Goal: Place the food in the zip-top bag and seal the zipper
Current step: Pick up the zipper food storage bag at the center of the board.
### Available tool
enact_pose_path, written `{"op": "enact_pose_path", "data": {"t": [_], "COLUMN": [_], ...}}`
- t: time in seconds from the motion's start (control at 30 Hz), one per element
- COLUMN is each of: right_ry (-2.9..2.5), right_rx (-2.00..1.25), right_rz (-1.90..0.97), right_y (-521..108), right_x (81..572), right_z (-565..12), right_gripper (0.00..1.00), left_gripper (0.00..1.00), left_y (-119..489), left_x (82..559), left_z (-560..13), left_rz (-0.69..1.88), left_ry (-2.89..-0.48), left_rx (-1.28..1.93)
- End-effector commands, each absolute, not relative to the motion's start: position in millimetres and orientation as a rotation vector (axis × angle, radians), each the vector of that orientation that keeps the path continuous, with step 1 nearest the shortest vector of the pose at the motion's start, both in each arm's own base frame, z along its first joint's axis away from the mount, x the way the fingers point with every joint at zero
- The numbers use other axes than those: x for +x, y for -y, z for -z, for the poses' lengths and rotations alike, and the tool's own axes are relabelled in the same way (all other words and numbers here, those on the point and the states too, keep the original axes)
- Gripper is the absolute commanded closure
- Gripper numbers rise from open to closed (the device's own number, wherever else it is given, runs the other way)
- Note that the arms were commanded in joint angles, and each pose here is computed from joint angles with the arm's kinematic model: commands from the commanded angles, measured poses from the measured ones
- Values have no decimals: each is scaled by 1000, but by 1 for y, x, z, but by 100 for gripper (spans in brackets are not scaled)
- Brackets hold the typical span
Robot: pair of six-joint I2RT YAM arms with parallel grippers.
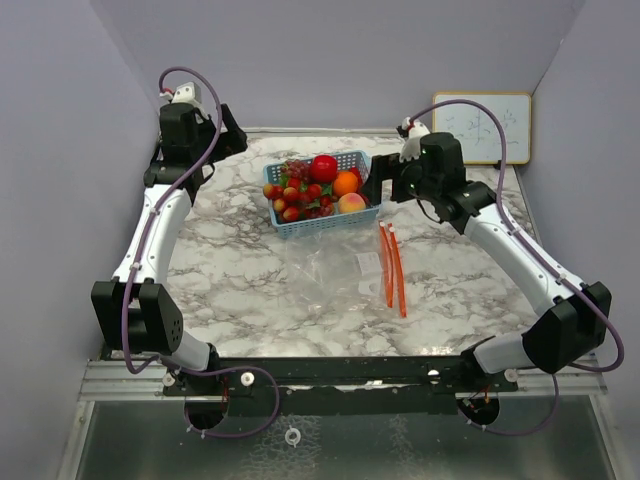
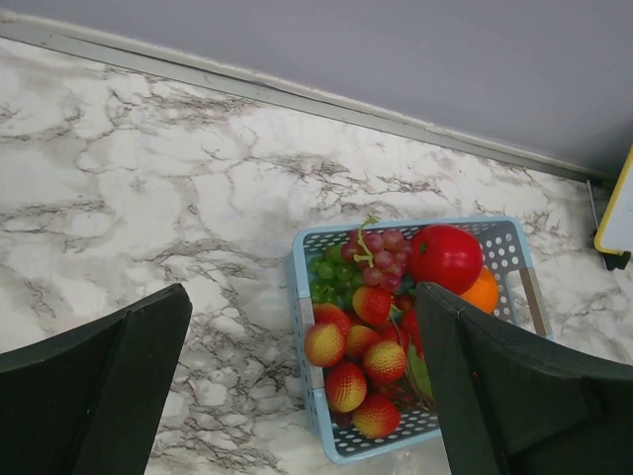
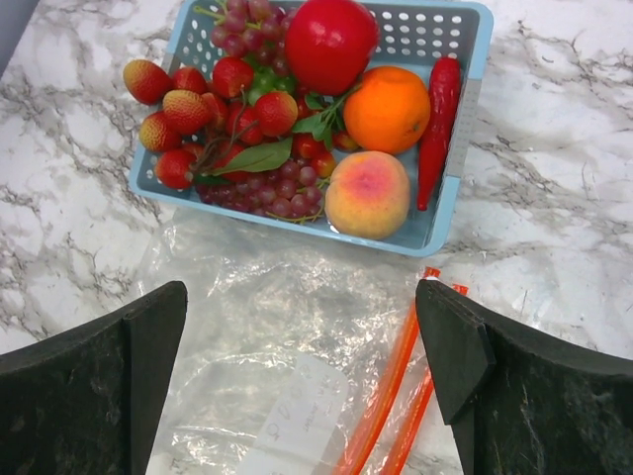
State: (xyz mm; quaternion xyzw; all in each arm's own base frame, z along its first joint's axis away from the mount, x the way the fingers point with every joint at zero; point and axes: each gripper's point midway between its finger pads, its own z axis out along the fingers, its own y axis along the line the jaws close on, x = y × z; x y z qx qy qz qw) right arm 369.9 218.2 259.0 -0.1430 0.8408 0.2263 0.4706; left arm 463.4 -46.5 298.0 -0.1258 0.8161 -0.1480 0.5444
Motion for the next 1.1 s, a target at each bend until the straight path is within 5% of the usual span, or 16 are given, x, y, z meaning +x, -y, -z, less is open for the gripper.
{"op": "enact_pose_path", "data": {"t": [0.0,0.4,0.7,1.07], "right_ry": [-2126,-2319,-2492,-2502], "right_rx": [-384,-374,-358,-336], "right_rz": [-546,-642,-724,-905], "right_y": [-214,-208,-202,-213], "right_x": [354,332,289,266], "right_z": [-243,-183,-116,-93], "right_gripper": [1,2,6,14], "left_gripper": [1,6,13,21], "left_y": [69,129,162,181], "left_x": [463,440,391,356], "left_z": [-313,-293,-272,-261], "left_rz": [470,948,644,641], "left_ry": [-1885,-1883,-2055,-2123], "left_rx": [-129,48,137,118]}}
